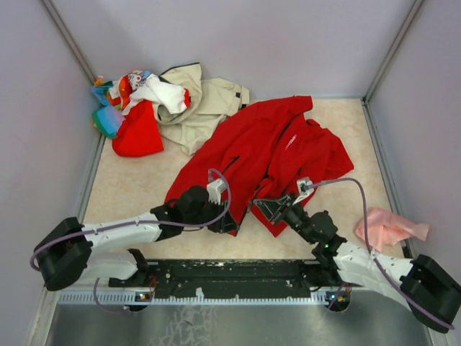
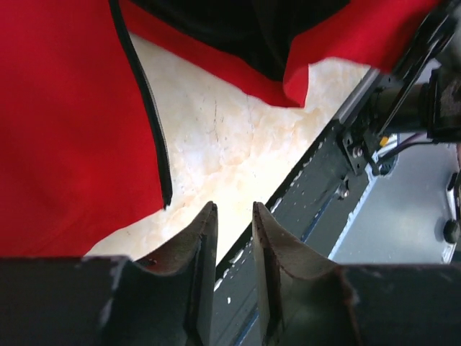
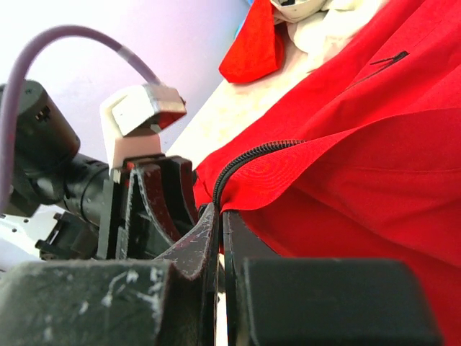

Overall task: Zip up the jacket
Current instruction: Pick up the jacket from the center of the board.

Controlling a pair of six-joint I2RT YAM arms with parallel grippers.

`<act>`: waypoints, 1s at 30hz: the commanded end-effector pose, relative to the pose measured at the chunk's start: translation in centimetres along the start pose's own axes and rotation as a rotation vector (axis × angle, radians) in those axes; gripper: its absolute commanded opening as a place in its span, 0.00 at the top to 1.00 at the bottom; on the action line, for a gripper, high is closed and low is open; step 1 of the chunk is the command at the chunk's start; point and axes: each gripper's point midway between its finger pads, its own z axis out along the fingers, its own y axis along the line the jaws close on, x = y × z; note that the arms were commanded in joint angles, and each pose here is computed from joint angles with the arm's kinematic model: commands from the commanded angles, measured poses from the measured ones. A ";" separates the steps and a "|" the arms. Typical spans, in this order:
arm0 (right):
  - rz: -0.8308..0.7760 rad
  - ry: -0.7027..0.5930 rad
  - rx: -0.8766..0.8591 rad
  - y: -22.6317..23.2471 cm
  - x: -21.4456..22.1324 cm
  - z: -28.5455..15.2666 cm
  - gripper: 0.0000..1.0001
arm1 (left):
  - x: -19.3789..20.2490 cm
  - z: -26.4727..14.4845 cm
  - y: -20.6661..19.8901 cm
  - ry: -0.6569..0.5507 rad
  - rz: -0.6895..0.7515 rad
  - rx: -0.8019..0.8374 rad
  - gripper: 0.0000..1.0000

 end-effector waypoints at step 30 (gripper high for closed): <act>-0.051 -0.101 0.060 -2.1 -0.8 -3.1 1.00 | 0.3 1.8 5.9 0.224 0.338 -0.550 0.42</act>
